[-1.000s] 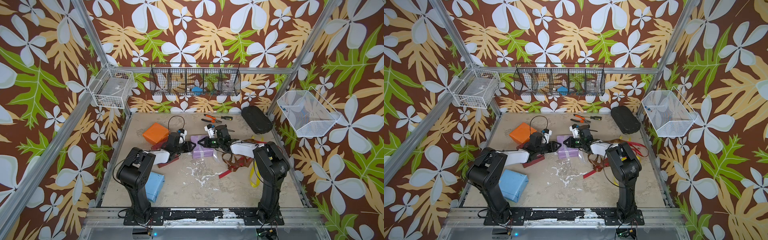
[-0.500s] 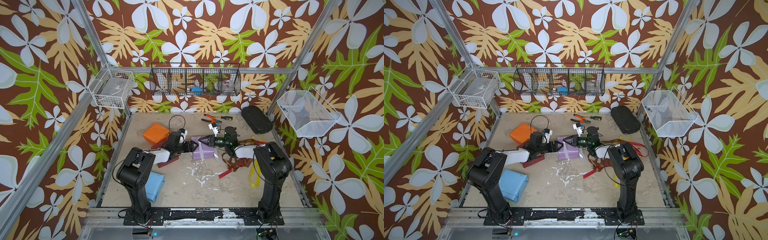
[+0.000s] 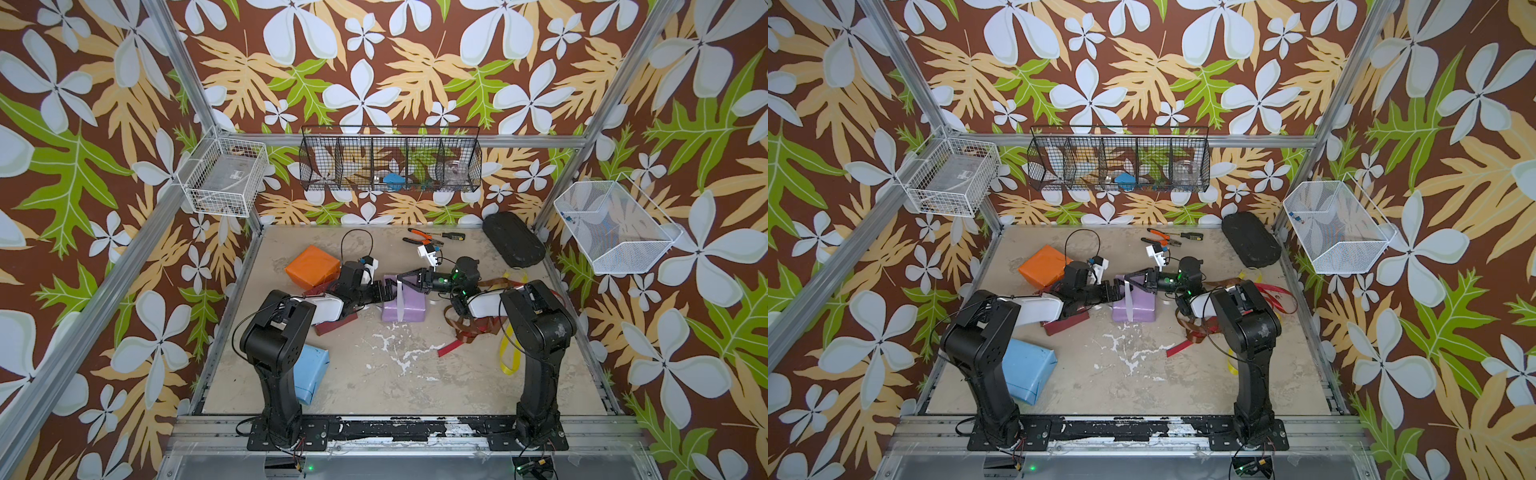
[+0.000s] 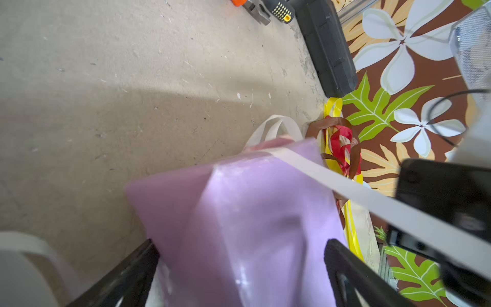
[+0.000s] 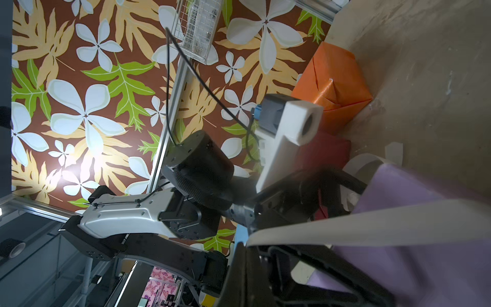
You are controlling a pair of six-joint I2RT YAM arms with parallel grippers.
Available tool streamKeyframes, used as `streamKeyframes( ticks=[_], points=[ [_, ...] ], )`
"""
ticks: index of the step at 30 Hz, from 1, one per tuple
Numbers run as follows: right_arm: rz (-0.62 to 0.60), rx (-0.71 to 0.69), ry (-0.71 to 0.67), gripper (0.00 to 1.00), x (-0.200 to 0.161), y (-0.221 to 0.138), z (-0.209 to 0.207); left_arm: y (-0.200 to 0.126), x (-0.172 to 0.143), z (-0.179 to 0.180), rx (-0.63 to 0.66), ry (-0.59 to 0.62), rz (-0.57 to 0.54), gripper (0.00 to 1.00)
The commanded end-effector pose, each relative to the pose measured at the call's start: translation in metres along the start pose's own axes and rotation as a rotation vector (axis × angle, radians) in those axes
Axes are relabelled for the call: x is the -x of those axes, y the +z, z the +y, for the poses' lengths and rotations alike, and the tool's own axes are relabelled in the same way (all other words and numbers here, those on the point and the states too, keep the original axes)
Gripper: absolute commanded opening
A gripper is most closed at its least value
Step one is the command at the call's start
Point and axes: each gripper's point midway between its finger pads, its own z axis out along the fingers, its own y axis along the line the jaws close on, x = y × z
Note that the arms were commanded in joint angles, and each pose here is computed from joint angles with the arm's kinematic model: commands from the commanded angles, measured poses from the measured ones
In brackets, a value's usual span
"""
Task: Untie the ribbon bows on the gift boxes
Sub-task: Pull the ribbon from the gift box.
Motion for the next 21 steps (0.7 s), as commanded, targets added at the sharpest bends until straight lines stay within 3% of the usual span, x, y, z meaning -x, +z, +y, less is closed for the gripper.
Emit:
streamKeyframes(
  ticks=[1, 13, 21],
  points=[
    [-0.001, 0.029, -0.062, 0.0, 0.006, 0.001, 0.017, 0.005, -0.004, 0.009, 0.034, -0.001, 0.012, 1.0],
    [-0.025, 0.024, -0.177, 0.0, 0.046, 0.0, 0.072, 0.005, -0.018, 0.025, 0.105, 0.022, 0.038, 1.0],
    [-0.06, -0.09, -0.313, 0.0, 0.077, -0.002, 0.119, 0.006, -0.02, 0.027, 0.115, 0.027, 0.043, 1.0]
  ],
)
